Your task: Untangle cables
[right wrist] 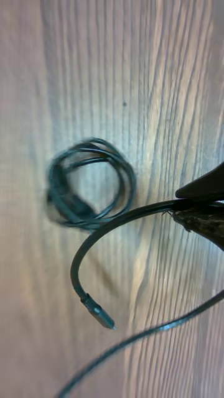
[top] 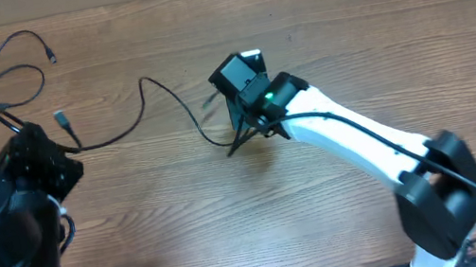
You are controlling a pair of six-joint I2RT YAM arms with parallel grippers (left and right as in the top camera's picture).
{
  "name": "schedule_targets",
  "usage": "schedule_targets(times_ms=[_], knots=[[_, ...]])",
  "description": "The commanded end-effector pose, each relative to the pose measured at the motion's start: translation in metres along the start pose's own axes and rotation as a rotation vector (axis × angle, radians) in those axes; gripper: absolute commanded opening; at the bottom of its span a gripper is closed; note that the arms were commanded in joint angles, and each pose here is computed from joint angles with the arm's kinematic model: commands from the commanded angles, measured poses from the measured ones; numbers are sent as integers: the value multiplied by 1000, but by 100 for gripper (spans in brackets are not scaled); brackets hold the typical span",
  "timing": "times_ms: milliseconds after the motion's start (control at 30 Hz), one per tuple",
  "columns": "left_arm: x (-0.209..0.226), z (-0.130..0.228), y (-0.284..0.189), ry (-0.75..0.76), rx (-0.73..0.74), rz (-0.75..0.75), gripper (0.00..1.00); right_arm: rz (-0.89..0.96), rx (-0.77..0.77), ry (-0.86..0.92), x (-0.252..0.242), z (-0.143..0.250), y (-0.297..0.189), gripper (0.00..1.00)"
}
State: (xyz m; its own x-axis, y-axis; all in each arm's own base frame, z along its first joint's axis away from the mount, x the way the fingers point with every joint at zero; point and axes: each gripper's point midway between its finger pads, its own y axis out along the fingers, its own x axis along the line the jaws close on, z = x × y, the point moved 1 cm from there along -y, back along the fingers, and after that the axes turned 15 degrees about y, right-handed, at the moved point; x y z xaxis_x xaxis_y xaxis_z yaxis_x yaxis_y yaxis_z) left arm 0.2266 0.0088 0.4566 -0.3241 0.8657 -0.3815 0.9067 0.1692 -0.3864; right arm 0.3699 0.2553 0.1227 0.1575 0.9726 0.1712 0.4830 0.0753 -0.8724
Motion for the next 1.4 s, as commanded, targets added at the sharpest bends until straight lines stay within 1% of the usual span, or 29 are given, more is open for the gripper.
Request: schedule_targets(times_ms=[0,67,167,300,333,433,533,667,800,900,1033,1133,1267,1367], knots=[[20,-15,15,46,-71,-187,4,-19,-65,79,2,-16,-26,4],[25,-14,25,70,-69,-252,4,-14,-61,77,1,-15,-26,4],[35,-13,45,159,-61,-394,4,-13,-59,81,1,-15,-27,4],[43,-9,63,232,-39,-509,4,-20,-62,116,1,-16,-30,4],[46,-6,72,266,-28,-563,4,-28,-69,122,2,-17,-34,4],[51,0,92,329,12,-632,4,-53,-88,134,3,-23,-47,4],[63,3,113,333,50,-698,4,-84,-114,146,3,-30,-63,4],[98,3,142,295,111,-789,4,-132,-155,148,3,-40,-89,4],[142,6,179,213,229,-774,4,-170,-187,151,3,-46,-108,4],[179,14,196,135,305,-797,4,-211,-189,147,11,-49,-112,4],[203,24,210,88,364,-814,4,-331,-159,102,34,-47,-118,4],[226,29,215,61,390,-868,4,-348,-170,107,37,-50,-120,4],[268,41,219,-10,439,-958,4,-348,-174,108,37,-51,-120,4],[294,52,224,-43,485,-1005,4,-409,-149,94,50,-46,-125,4]])
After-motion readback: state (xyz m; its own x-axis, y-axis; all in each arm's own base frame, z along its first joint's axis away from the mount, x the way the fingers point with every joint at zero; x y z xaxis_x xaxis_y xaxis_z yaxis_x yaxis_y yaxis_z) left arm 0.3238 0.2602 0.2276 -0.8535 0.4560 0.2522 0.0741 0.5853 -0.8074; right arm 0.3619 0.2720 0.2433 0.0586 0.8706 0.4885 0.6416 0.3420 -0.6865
